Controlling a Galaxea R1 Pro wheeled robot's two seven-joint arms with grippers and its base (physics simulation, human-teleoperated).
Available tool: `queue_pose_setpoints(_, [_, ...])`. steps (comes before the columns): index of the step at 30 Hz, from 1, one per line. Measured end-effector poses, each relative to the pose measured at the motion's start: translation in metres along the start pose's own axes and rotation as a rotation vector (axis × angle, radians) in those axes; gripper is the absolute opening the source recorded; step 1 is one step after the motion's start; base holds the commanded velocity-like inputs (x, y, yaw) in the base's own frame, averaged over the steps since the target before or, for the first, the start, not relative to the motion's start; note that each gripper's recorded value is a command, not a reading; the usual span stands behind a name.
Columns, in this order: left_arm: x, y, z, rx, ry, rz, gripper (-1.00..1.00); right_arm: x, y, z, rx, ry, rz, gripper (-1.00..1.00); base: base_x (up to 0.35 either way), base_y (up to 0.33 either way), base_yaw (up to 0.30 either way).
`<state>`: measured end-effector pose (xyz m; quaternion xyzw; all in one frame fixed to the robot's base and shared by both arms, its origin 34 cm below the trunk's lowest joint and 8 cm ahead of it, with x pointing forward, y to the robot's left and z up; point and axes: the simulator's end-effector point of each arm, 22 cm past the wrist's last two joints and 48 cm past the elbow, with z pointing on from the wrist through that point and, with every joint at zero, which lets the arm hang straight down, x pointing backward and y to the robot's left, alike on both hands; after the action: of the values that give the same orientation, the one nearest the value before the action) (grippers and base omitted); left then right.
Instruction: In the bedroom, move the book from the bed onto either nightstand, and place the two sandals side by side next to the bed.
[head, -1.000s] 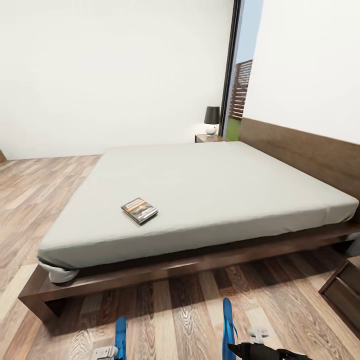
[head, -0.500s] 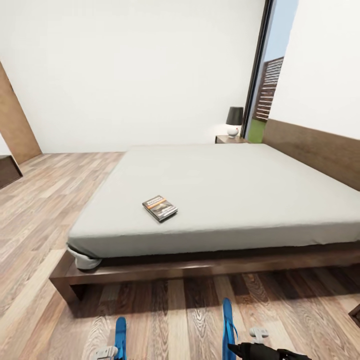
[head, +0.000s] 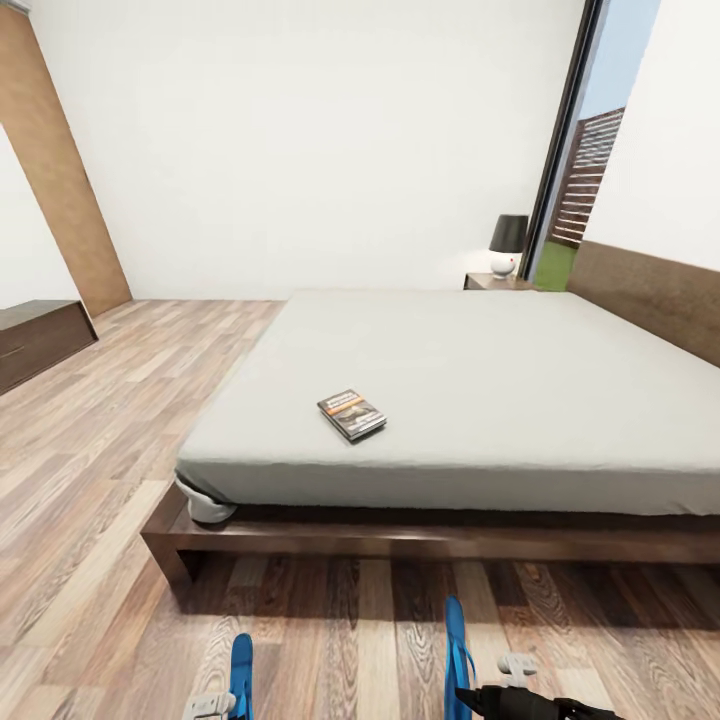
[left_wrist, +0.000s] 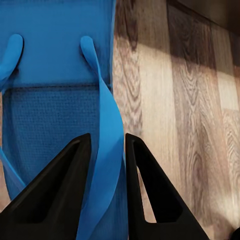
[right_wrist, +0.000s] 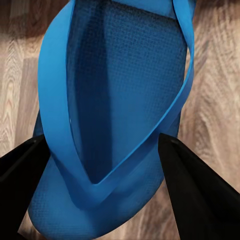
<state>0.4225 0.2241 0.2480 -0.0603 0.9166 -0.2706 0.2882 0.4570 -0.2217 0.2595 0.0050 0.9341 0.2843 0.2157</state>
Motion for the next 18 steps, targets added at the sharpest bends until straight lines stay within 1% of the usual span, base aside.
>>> queue_pose_setpoints(18, [0.0002, -0.0003, 0.0, 0.001, 0.0, 0.0, -1.0, -0.0006, -0.0005, -0.0005, 0.0, -0.002, 0.004, -1.0, 0.0, 0.0, 0.001])
